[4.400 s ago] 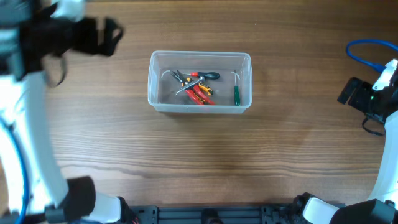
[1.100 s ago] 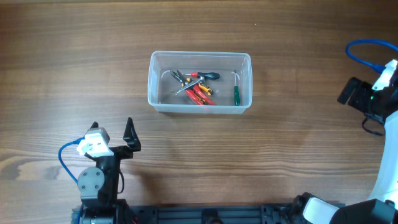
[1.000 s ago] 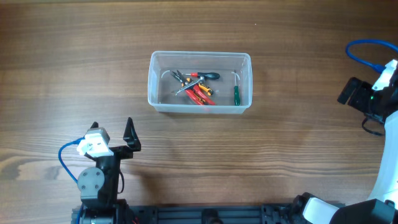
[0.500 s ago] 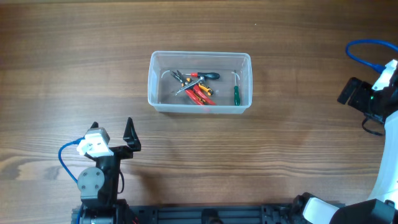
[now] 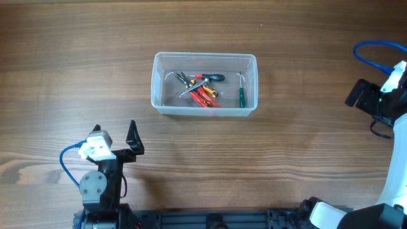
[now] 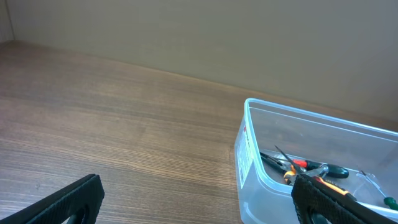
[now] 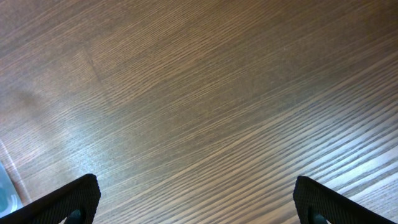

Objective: Pack container

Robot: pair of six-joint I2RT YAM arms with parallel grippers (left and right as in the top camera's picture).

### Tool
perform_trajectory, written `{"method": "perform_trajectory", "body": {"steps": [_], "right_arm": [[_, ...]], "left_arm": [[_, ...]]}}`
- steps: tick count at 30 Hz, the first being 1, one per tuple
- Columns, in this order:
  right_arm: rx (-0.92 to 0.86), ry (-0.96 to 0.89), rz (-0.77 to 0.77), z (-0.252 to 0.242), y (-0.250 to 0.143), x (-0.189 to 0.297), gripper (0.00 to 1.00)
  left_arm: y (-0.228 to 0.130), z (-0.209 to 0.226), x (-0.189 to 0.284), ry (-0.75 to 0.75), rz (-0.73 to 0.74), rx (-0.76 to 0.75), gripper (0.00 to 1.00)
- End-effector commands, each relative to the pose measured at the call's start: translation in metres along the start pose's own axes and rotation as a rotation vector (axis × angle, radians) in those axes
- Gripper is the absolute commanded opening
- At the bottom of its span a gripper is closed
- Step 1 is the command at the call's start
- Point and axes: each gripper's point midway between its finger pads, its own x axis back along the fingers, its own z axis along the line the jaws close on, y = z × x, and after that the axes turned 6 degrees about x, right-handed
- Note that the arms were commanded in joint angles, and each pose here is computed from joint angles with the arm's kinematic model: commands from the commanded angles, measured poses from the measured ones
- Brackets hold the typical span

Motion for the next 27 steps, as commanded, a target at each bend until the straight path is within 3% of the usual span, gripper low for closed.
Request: {"method": "perform_trajectory", "body": {"steps": [1, 14, 20, 27], "right_arm": [[-0.015, 0.005, -0.057, 0.001, 0.003, 0.017, 1.00], [-0.013, 0.000, -0.130, 0.001, 0.007, 0.039, 1.00], [-0.045, 0.022, -0.391, 0.014, 0.015, 0.110, 1.00], [0.076, 0.209, -0.863, 0.076, 0.027, 0.175, 1.00]], "left_arm": [[0.000, 0.001, 0.000, 0.004, -0.009, -0.020, 1.00], [0.000, 0.001, 0.000, 0.005, -0.009, -0.020, 1.00], [0.000, 0.001, 0.000, 0.005, -0.009, -0.020, 1.00], [0.000, 0.001, 0.000, 0.005, -0.009, -0.020, 1.00]]}}
